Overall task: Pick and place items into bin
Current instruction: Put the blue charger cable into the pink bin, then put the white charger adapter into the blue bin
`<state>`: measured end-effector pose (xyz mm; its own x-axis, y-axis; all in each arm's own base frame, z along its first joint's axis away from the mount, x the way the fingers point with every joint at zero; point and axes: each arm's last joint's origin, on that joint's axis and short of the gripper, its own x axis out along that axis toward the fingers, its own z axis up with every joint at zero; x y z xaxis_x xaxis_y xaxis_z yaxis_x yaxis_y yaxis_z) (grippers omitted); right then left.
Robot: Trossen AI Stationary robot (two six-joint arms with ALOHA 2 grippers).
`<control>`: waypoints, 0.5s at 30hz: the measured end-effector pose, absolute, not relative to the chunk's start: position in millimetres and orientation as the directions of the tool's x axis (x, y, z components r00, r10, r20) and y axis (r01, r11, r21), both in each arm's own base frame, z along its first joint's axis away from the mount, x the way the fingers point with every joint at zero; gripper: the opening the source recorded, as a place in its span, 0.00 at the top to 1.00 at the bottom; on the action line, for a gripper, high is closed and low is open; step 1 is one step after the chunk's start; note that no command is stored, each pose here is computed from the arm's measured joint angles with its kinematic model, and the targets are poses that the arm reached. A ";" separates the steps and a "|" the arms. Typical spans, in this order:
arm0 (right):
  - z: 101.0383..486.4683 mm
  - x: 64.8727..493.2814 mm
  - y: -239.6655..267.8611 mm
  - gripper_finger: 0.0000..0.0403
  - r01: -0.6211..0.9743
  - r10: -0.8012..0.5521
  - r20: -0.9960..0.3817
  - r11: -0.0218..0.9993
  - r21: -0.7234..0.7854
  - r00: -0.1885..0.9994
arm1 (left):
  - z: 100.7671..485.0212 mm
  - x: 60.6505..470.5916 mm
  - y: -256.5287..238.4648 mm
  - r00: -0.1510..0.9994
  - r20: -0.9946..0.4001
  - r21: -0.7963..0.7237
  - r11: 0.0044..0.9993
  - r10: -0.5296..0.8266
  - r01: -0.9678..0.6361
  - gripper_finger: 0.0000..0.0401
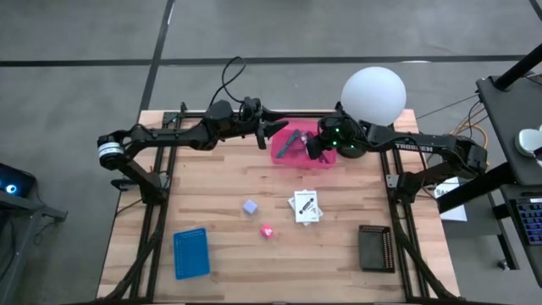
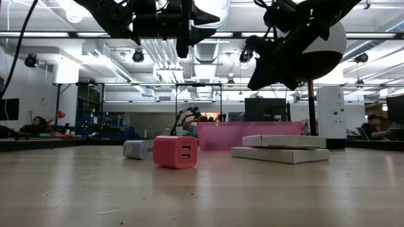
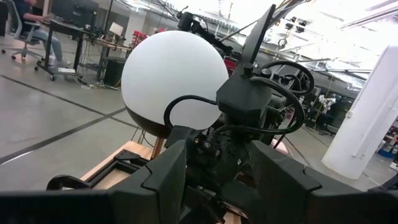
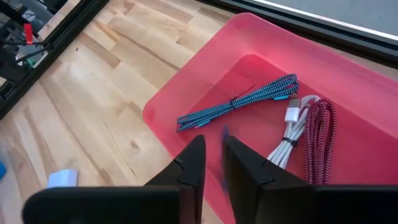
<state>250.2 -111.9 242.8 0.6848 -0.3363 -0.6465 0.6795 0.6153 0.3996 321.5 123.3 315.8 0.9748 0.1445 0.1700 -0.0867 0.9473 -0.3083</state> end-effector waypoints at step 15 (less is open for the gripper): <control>242.7 250.2 -111.9 0.72 0.679 -0.335 -0.647 0.616 0.400 0.685 | 309.4 322.7 119.6 0.995 0.102 -0.332 0.943 0.008 0.026 0.60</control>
<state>250.2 -111.9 242.7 0.6852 -0.3350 -0.6467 0.6788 0.6156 0.4003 322.7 119.6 309.4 0.9948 0.0084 0.1019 0.0261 0.9428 -0.3323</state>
